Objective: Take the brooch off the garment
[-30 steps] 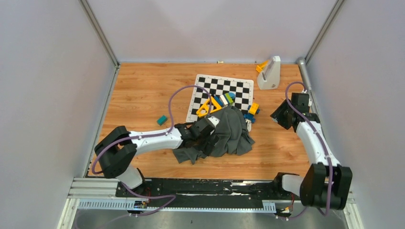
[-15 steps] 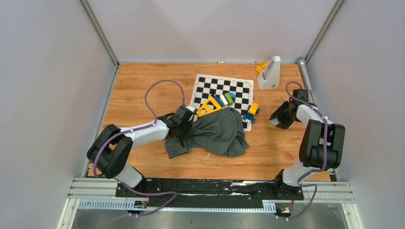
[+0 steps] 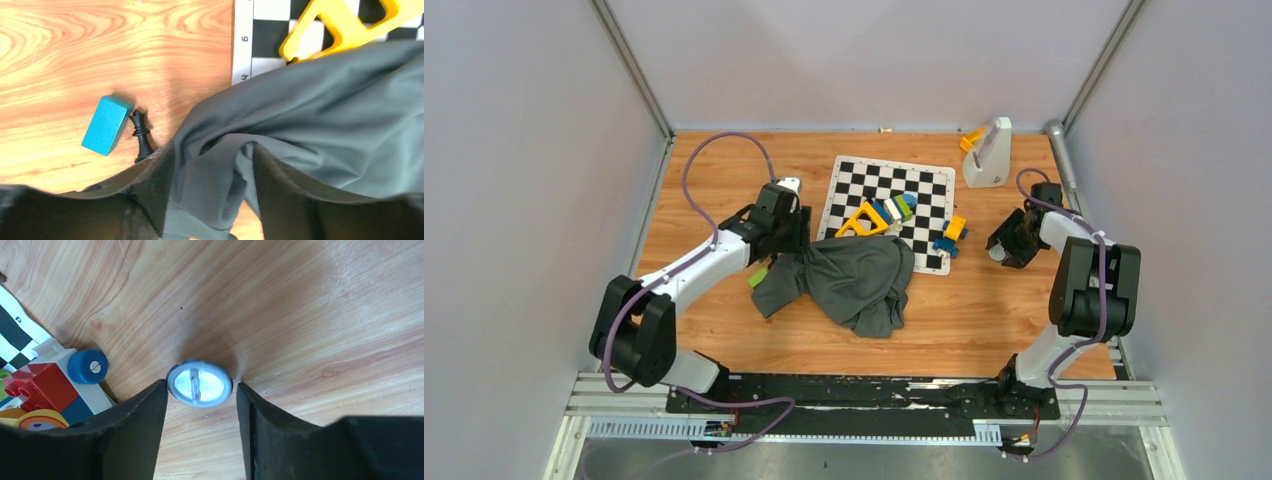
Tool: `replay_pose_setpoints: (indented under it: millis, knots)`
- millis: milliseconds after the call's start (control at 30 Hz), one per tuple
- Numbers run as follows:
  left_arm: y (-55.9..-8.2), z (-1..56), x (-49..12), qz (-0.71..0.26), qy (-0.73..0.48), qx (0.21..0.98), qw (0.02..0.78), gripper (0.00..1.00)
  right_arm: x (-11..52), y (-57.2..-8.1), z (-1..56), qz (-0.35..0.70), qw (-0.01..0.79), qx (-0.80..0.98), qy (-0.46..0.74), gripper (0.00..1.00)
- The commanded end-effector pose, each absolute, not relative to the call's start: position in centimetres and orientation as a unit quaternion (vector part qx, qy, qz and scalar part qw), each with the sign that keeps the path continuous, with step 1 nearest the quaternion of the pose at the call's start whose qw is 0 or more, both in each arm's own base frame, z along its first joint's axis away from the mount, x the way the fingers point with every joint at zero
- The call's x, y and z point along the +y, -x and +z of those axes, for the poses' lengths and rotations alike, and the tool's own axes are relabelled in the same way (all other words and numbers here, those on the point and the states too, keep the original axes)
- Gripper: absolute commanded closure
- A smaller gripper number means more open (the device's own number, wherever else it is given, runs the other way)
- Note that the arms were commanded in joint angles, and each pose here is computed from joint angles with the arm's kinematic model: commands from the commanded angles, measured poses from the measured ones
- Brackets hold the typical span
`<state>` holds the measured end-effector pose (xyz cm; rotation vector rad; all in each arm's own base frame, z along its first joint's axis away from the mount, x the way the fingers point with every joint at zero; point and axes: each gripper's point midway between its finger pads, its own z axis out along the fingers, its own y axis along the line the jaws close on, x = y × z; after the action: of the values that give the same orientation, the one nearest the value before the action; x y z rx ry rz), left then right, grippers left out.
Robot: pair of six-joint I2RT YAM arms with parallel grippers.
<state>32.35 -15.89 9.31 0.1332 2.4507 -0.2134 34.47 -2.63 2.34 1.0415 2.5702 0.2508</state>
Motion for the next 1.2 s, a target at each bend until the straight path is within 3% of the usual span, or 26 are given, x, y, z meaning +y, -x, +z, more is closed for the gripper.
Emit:
replay_pose_setpoints:
  millis: [0,67,167,333,433,500,700,967,1167]
  knots:
    - [-32.5,13.0,-15.5,-0.091,-0.051,0.918,0.383,0.2,-2.8,-35.3,4.0,0.09,0.207,0.907,-0.356,0.41]
    - [-32.5,14.5,-14.2,-0.076,-0.034,0.904,0.42,0.03,-2.8,-35.6,5.8,0.095,0.234,0.901,-0.353,0.3]
    - [-32.7,16.1,-12.1,-0.054,-0.009,0.884,0.465,0.0,-3.3,-35.8,8.5,0.089,0.278,0.892,-0.345,0.15]
    - [-33.1,18.5,-7.7,0.01,0.036,0.848,0.529,0.0,-3.1,-36.8,13.2,0.103,0.412,0.853,-0.305,0.15]
    - [-33.5,19.2,-5.0,0.057,0.043,0.816,0.574,0.0,-3.2,-36.8,14.4,0.095,0.512,0.815,-0.253,0.06]
    - [-34.2,21.0,-3.8,0.068,0.054,0.771,0.631,0.01,-3.0,-36.7,15.5,0.092,0.561,0.795,-0.21,0.06]
    - [-35.3,19.8,-0.3,0.104,0.067,0.722,0.681,0.0,-3.3,-35.4,15.8,0.057,0.61,0.778,-0.141,0.05]
    - [-36.7,15.1,1.7,0.144,0.033,0.739,0.657,0.08,-1.4,-35.8,13.4,0.09,0.653,0.747,-0.08,0.0]
    - [-37.4,12.0,2.1,0.096,0.026,0.721,0.686,0.09,-0.5,-35.5,12.4,0.074,0.672,0.737,-0.029,0.07]
